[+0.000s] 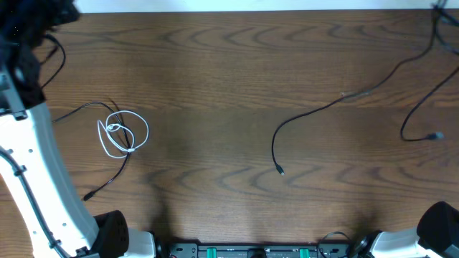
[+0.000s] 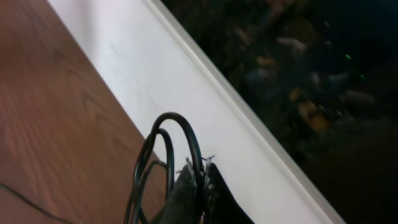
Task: Untangle cables
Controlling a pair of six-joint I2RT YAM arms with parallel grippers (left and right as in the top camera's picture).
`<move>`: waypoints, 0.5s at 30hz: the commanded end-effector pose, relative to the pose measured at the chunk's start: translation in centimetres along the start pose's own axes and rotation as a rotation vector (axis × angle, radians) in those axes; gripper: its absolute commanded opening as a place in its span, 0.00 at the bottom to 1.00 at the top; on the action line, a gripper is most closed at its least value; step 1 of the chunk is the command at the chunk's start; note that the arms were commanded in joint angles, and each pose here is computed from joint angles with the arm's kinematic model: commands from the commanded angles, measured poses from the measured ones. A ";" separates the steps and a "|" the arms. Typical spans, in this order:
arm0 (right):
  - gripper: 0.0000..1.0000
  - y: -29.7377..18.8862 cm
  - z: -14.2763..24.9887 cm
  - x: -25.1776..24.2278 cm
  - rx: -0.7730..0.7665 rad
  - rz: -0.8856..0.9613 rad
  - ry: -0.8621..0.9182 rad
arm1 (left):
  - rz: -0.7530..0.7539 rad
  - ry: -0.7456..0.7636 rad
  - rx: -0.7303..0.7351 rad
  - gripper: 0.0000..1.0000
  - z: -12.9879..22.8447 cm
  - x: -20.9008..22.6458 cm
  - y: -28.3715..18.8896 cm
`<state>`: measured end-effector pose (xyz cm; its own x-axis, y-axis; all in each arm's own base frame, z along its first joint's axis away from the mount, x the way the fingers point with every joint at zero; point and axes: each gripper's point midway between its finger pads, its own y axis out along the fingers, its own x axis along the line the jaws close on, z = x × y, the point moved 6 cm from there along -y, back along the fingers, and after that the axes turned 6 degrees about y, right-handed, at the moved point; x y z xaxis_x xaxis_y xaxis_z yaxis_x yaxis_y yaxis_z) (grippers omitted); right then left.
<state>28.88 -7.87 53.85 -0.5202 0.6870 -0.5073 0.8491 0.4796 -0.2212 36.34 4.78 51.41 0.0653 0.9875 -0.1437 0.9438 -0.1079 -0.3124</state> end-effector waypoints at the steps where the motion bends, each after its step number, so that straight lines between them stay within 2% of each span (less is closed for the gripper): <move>1: 0.01 1.3 -1.3 1.3 -0.052 -0.070 0.009 | 0.086 0.014 0.028 0.17 0.5 -2.9 0.7; 15: 0.01 7.9 -7.6 9.1 -0.253 -0.403 -0.087 | 0.355 0.105 0.077 0.17 2.1 -13.3 0.9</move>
<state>30.13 3.89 53.85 -0.7414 0.4327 -0.5129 0.5997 0.7701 -0.2173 35.91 -6.75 51.04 0.3710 0.9160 -0.1529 0.8543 -0.4012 -0.3305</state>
